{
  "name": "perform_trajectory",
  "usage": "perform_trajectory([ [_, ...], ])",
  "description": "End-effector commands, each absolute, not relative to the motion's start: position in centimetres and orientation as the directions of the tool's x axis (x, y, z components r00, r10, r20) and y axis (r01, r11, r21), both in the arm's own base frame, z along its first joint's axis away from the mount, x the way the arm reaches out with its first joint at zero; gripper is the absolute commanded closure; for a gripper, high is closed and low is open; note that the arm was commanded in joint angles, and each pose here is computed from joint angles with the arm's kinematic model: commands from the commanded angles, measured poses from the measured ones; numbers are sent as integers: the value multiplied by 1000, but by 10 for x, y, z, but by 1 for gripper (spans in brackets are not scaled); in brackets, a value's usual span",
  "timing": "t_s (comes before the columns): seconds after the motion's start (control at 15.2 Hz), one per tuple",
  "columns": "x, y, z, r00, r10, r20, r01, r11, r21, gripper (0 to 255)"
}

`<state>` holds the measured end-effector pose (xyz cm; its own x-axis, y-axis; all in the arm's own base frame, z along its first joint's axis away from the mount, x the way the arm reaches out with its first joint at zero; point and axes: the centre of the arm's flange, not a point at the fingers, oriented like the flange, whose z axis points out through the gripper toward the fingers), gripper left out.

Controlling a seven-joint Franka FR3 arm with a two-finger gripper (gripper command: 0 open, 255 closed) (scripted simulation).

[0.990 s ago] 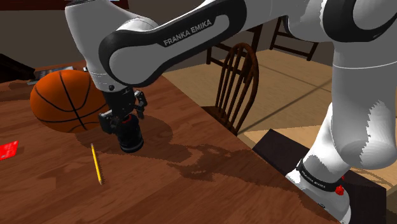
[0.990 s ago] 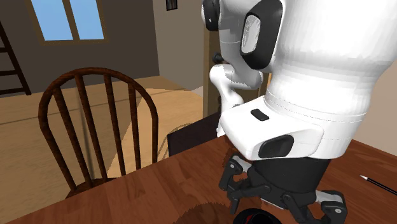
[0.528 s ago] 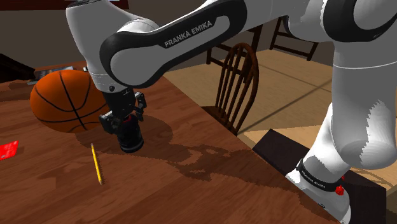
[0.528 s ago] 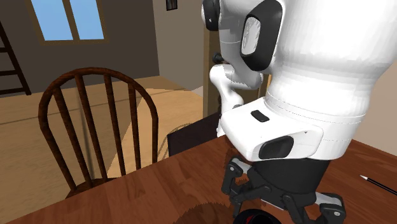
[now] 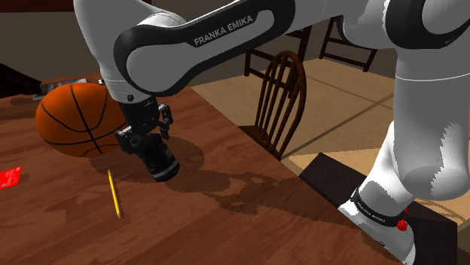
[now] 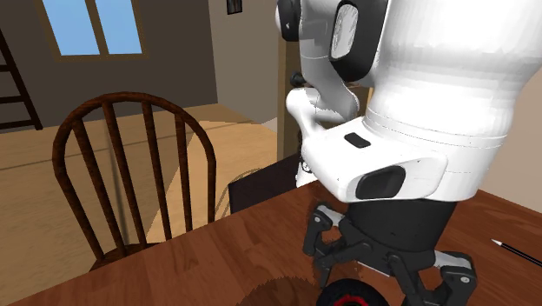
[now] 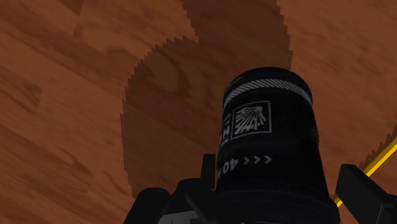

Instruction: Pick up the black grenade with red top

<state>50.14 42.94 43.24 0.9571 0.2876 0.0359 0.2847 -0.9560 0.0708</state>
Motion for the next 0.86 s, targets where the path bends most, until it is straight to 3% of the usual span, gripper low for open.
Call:
perform_trajectory([
  [0.0, 501, 430, 443, 957, 288, 36, 285, -956, 71, 255],
  [0.79, 501, 430, 497, 957, 288, 36, 285, -956, 71, 255],
])
